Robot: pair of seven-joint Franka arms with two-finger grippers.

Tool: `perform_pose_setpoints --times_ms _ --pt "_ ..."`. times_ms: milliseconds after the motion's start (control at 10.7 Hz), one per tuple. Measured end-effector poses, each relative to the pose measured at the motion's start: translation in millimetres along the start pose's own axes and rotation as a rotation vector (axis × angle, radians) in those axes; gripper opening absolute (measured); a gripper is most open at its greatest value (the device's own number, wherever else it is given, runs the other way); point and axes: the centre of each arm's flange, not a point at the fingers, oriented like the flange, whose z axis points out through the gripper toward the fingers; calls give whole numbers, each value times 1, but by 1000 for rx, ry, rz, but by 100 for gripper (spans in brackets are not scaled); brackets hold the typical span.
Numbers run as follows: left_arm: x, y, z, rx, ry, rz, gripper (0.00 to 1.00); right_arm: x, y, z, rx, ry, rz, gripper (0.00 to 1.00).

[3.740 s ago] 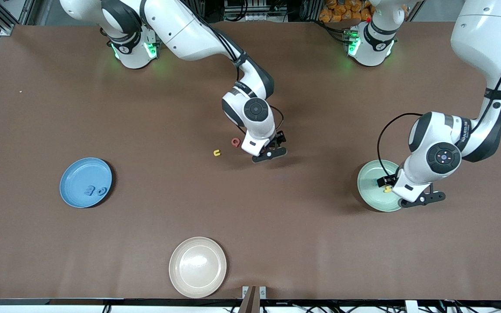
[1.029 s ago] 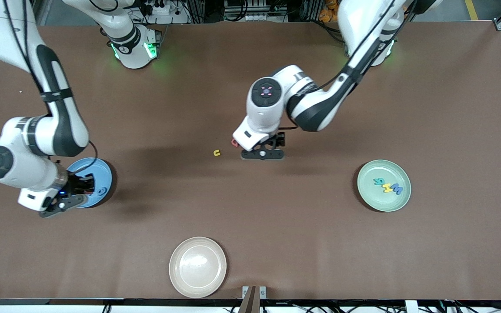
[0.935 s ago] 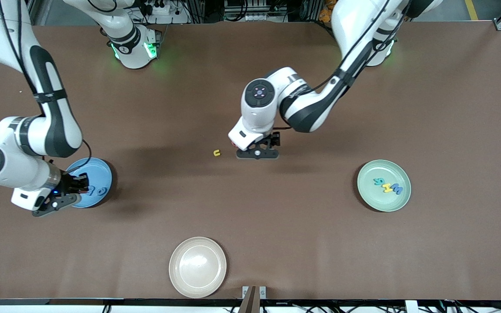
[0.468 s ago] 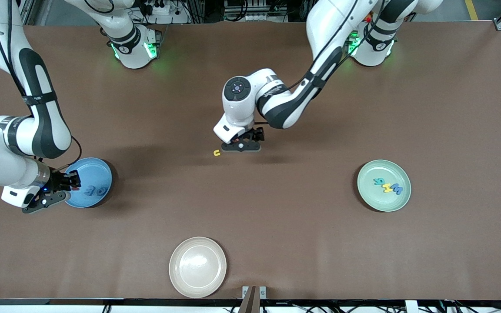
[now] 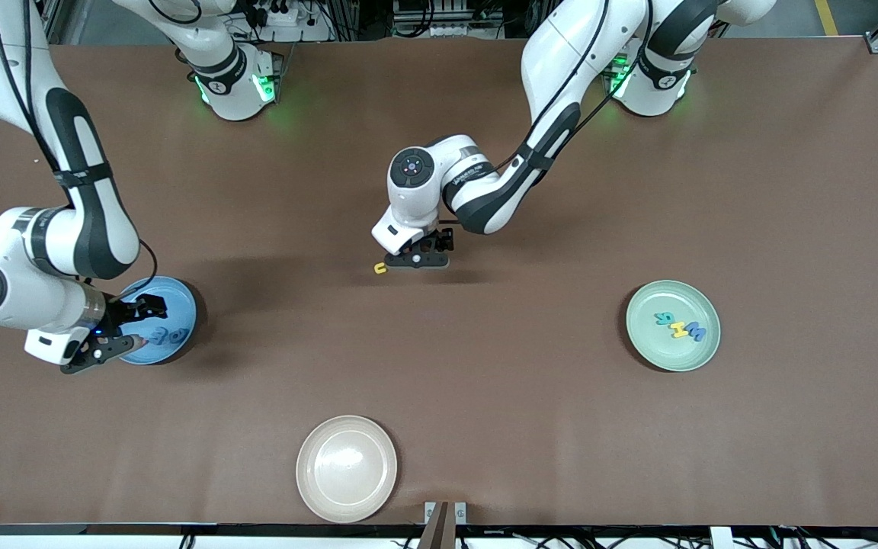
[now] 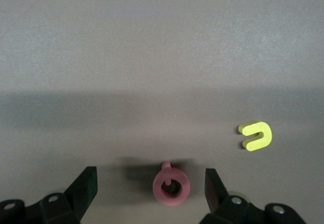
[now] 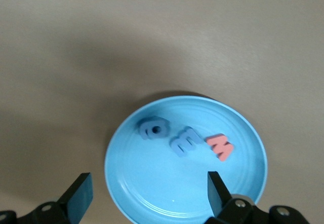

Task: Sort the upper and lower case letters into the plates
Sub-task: 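Grasp the pink letter with the left gripper while the right gripper returns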

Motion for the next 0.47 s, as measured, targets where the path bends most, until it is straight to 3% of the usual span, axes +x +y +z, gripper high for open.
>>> perform_pose_setpoints --times_ms 468 --pt "-11 6 13 2 -9 11 90 1 -10 11 12 -28 -3 100"
